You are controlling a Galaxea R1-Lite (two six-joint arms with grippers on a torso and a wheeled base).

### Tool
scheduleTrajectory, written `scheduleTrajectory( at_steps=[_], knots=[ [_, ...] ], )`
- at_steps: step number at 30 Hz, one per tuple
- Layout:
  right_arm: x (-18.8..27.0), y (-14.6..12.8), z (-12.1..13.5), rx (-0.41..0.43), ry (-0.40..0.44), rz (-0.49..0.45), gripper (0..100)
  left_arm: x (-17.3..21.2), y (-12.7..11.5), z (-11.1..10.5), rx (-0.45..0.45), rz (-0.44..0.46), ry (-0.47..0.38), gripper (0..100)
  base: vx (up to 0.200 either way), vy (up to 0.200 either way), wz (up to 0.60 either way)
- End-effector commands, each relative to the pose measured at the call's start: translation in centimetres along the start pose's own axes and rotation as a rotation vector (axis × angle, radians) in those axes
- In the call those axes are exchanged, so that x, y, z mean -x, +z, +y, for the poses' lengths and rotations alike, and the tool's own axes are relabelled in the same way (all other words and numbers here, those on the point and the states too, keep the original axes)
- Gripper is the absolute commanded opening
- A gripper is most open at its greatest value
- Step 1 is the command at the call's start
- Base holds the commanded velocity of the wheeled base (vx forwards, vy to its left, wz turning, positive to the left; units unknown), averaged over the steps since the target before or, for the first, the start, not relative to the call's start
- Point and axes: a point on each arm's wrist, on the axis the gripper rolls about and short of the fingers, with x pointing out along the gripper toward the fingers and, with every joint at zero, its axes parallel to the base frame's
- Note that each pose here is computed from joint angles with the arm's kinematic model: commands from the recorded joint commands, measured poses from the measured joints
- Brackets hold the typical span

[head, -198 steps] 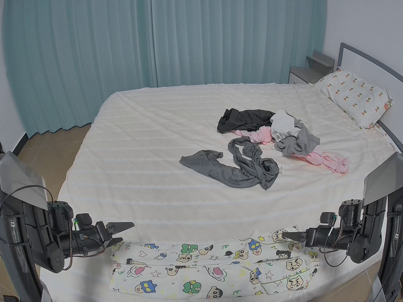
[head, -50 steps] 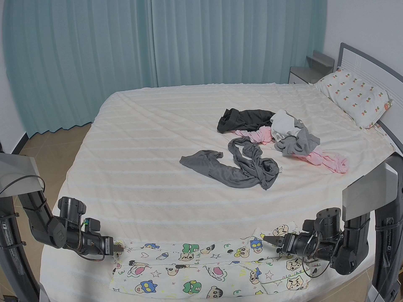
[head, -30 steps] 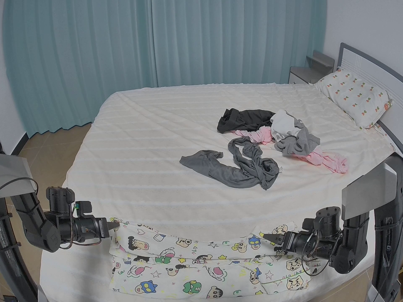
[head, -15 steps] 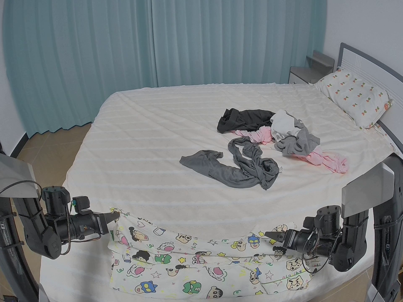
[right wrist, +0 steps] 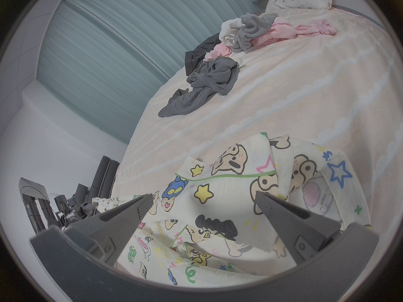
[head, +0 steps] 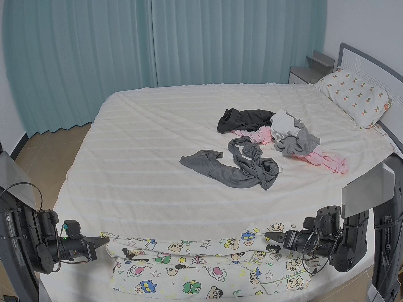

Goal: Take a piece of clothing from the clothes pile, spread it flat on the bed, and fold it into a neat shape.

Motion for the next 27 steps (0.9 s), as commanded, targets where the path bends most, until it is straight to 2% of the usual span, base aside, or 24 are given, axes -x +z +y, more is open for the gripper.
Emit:
scheduleTrajectory(
  at_steps=[1, 6, 13, 14, 20, 27],
  knots=[
    [0.3, 0.2, 0.3, 0.001, 0.017, -0.012, 100, -0.5, -2.4, 0.3, 0.056, 0.085, -0.013, 0, 0.0, 0.0, 0.0],
    [0.9, 0.6, 0.7, -0.027, 0.051, -0.008, 100, -1.1, -2.8, -0.2, 0.049, 0.114, -0.041, 0, 0.0, 0.0, 0.0],
    [2.0, 1.2, 0.8, -0.024, 0.053, -0.034, 100, -1.1, -3.4, -0.5, 0.023, 0.163, -0.054, 0, 0.0, 0.0, 0.0],
    [2.4, 1.2, 0.6, -0.029, 0.044, -0.034, 100, -1.2, -3.4, -0.5, 0.019, 0.166, -0.049, 100, 0.0, 0.0, 0.0],
    [2.8, 1.1, -0.3, 0.019, 0.006, -0.025, 100, -1.3, -3.8, -0.5, 0.043, 0.178, -0.06, 100, 0.0, 0.0, 0.0],
    [2.5, 0.5, -2.0, 0.027, -0.079, 0.054, 100, -0.9, -4.0, 0.0, 0.106, 0.154, -0.092, 100, 0.0, 0.0, 0.0]
  ],
)
